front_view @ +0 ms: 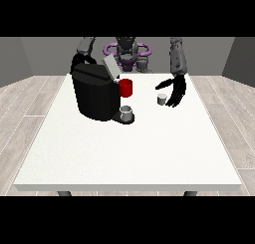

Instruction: Insert the coffee pod into the coffee machine and close the lid

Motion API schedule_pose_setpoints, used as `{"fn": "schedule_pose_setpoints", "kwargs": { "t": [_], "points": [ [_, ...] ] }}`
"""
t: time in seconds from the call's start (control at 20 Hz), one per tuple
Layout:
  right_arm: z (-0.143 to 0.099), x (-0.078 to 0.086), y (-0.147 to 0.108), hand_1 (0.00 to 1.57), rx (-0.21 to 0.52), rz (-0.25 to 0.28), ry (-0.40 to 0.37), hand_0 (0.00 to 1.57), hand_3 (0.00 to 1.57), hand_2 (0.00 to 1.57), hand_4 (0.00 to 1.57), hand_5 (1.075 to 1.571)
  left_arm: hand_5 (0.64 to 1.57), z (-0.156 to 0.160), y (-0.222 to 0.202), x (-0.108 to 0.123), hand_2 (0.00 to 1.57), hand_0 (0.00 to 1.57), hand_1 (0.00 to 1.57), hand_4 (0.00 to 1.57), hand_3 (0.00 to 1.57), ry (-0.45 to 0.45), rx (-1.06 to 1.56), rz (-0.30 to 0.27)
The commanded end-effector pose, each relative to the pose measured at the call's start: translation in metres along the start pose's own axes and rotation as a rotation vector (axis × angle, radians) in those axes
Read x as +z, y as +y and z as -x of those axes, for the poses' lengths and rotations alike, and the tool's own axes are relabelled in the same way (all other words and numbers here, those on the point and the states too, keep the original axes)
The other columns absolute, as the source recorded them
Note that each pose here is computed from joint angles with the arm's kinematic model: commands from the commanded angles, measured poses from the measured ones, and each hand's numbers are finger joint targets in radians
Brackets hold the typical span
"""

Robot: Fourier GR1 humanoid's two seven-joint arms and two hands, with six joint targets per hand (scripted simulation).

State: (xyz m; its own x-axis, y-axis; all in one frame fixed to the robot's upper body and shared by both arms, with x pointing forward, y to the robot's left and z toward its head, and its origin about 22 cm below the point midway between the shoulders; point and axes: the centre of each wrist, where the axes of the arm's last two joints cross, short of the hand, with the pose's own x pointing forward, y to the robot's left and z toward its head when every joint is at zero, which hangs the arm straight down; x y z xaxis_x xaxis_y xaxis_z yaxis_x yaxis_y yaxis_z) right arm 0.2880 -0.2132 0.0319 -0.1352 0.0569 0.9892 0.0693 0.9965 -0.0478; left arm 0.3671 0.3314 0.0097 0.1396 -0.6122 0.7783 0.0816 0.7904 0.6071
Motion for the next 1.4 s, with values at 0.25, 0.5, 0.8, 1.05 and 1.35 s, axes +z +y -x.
{"fn": "schedule_pose_setpoints", "kwargs": {
  "t": [0.25,0.5,0.8,1.05,1.35],
  "points": [
    [-0.004,-0.016,-0.009,0.0,0.002,0.026,-0.02,0.0,0.0,0.0,0.39,1.571,1.571,-0.003,-0.012,-0.007,0.75,0.61,0.61,0.0,0.48,-0.02,-0.203,-0.012],
    [0.0,-0.011,-0.011,0.0,0.003,0.017,0.02,0.0,0.0,0.0,0.43,1.571,1.571,0.004,-0.005,-0.007,0.86,0.72,0.72,0.23,0.65,-0.07,-0.216,-0.067],
    [-0.006,-0.001,0.0,0.0,0.001,-0.011,0.008,0.0,0.0,0.0,0.49,1.571,1.571,0.02,-0.021,-0.004,1.04,0.92,0.92,0.36,0.83,-0.049,-0.252,-0.113],
    [-0.003,-0.011,0.007,0.0,-0.018,0.005,0.029,0.0,0.0,0.0,0.49,1.571,1.571,-0.009,-0.021,-0.019,1.05,0.97,0.97,0.32,0.79,-0.031,-0.373,-0.074],
    [0.006,-0.01,0.002,0.0,-0.02,0.047,0.046,0.0,0.0,0.0,0.49,1.571,1.571,-0.008,0.011,-0.019,1.43,1.32,1.32,0.55,1.41,-0.14,-0.345,-0.026]
  ]
}}
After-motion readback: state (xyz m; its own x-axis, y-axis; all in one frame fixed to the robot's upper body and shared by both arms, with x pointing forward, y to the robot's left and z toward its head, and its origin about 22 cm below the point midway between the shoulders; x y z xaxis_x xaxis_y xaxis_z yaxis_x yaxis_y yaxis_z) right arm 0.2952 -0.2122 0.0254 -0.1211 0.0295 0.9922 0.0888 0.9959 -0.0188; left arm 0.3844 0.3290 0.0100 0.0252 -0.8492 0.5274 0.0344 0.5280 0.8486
